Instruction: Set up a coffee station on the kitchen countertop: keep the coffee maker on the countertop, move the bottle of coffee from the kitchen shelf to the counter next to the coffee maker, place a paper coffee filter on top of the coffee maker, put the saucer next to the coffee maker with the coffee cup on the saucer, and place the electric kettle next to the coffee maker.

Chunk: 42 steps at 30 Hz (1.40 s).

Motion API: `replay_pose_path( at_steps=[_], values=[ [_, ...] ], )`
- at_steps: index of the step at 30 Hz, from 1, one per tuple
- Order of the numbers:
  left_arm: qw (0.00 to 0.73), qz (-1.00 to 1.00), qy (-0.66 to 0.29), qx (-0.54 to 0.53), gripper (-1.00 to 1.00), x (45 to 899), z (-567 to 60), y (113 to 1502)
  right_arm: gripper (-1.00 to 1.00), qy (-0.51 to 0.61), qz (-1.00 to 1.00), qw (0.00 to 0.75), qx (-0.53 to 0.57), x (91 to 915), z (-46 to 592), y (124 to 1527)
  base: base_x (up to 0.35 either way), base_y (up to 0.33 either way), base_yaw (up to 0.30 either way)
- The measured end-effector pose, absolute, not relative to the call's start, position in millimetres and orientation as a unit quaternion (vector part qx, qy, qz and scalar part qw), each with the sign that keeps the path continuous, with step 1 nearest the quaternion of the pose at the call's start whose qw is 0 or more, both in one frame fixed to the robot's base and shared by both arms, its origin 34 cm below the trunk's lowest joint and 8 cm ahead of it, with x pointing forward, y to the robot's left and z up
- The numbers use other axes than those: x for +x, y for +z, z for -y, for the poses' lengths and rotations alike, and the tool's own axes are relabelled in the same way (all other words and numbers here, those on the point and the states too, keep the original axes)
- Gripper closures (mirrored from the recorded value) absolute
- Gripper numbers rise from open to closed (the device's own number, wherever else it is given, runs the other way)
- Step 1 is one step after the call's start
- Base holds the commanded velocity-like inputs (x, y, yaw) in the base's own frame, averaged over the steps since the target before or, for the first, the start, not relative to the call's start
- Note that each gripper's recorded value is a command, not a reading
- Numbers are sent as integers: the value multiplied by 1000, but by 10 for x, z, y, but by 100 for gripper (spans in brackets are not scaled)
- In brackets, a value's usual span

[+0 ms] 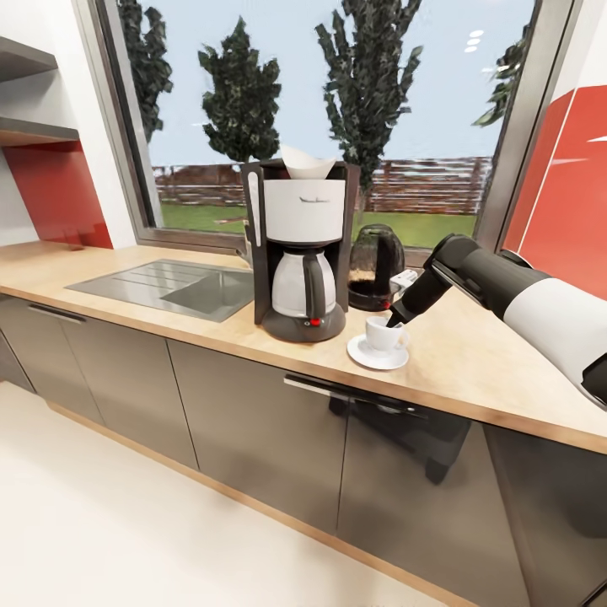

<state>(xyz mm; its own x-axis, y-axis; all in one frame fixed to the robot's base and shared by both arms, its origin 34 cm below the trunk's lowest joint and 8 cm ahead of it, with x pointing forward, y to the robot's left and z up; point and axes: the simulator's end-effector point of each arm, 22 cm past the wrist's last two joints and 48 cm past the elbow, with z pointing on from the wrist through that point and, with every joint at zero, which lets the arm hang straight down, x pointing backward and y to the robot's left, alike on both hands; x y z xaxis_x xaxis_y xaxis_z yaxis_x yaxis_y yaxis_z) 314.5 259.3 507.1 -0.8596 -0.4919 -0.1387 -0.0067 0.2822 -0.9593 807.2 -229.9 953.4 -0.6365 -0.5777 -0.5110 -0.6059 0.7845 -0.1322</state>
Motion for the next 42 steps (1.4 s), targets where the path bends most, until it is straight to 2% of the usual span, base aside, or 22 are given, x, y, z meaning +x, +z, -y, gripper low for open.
replay_pose_path(
  at_steps=[25,26,42],
  values=[
    [209,-773,-576,-162,-100,3138,-2597,5064,100,26,-904,273,-328,8082,2295,9520,0,0,0],
    [209,-773,-576,-162,-100,3138,-2597,5064,-100,26,-904,273,-328,8082,2295,9520,0,0,0],
    [209,-773,-576,-163,-100,3139,-2597,5064,-100,29,-905,271,-328,8075,2284,9510,0,0,0]
  ],
)
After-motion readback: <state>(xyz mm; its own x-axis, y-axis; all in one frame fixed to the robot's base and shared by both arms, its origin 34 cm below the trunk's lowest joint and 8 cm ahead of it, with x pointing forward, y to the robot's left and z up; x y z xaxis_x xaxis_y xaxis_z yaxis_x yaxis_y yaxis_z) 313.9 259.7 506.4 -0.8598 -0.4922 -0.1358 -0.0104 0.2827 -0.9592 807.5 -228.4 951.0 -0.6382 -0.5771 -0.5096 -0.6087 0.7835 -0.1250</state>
